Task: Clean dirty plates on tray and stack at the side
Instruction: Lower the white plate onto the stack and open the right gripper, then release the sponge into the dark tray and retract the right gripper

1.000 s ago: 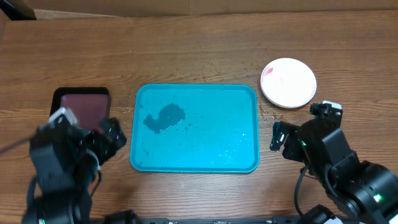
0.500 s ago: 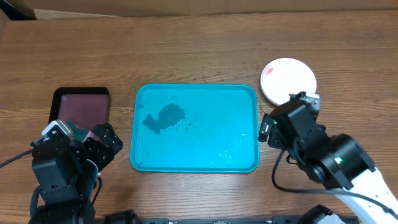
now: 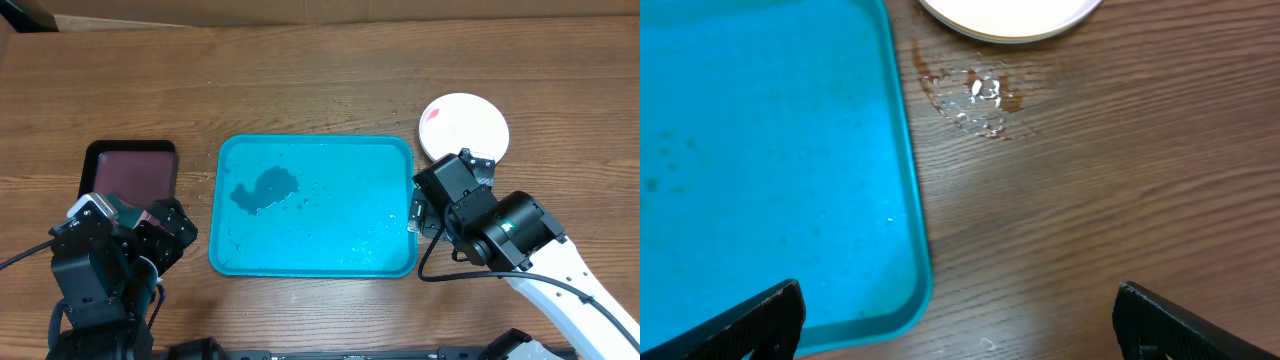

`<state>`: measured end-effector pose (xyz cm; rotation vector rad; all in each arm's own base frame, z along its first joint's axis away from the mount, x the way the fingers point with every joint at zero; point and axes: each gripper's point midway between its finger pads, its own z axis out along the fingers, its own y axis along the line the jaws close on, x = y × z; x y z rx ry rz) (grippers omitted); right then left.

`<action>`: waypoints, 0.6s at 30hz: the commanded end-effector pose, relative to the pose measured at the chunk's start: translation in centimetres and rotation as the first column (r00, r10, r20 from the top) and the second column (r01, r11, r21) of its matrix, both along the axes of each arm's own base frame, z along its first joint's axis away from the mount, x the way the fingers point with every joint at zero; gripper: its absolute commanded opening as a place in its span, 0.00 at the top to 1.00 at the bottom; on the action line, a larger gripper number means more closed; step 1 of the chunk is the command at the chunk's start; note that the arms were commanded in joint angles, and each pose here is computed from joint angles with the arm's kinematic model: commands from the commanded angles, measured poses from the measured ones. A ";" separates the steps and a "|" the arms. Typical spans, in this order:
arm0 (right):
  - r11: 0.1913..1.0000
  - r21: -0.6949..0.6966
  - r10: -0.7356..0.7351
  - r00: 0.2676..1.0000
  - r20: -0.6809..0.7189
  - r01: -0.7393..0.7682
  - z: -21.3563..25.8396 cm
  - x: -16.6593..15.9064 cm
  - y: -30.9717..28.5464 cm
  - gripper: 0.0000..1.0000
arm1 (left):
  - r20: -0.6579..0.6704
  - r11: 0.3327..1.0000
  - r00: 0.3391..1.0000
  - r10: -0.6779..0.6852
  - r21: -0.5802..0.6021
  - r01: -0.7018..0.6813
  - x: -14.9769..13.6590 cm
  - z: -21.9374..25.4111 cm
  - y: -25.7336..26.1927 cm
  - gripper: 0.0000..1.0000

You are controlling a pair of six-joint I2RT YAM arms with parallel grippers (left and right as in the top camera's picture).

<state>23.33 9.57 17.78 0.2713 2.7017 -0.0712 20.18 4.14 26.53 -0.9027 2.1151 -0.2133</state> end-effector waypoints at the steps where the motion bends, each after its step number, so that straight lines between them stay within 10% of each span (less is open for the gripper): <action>1: 1.000 0.026 0.004 1.000 0.024 -0.005 0.2 0.4 0.5 0.00 | -0.011 1.000 1.000 0.016 0.003 -0.016 -0.1 -0.4 0.2 0.00; 18: 0.942 0.271 0.017 0.836 0.548 -0.197 1.5 4.0 -2.6 0.00 | -0.011 1.000 1.000 0.016 0.003 -0.016 -0.1 -0.4 0.2 0.00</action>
